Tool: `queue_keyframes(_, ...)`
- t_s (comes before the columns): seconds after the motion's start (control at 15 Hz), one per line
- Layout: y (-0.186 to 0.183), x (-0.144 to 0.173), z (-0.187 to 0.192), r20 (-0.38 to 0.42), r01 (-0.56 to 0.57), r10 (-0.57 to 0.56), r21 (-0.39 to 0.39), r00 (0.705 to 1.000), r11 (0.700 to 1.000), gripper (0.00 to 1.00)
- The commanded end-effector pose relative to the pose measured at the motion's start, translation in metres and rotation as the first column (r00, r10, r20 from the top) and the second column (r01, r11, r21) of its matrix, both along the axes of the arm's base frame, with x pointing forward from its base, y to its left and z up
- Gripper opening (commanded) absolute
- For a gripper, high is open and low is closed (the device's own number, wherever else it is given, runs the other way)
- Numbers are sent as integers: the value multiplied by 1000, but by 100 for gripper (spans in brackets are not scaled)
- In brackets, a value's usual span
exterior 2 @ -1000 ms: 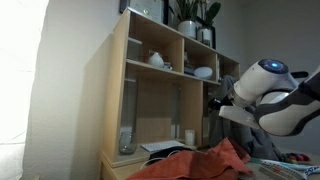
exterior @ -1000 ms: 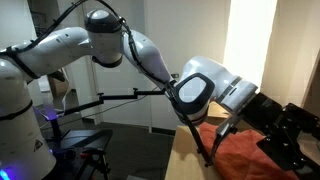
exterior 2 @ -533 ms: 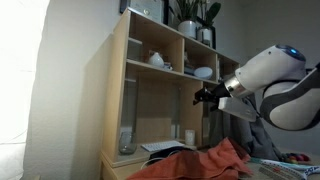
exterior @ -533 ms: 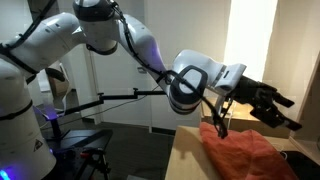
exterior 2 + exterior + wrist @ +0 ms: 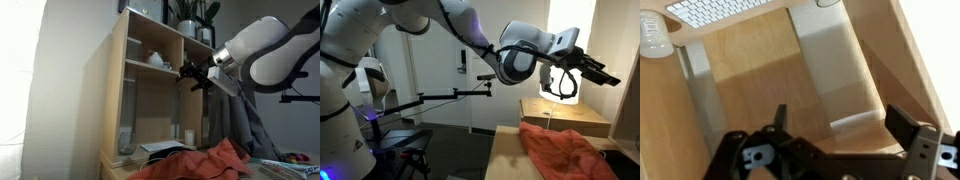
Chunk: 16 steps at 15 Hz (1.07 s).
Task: Unfold the orange towel
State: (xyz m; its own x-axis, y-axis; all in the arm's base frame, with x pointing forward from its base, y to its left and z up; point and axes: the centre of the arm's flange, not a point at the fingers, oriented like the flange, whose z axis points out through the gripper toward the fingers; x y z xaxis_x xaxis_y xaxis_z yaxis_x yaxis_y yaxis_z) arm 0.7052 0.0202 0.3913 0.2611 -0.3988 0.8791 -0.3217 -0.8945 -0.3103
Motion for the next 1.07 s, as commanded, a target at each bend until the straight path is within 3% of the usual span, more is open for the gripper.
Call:
queue_keyframes(0.0,-2,0,-2,-3,4,-4,-4,1000,1000,100)
queue_keyframes(0.6,5,0,-9,-12,-2,2,-10,1000,1000,100)
queue_keyframes(0.93,24,4,-11,-9,-173,174,69,985,983,100)
queue_keyframes(1.0,32,7,-9,-14,-154,155,50,988,987,100)
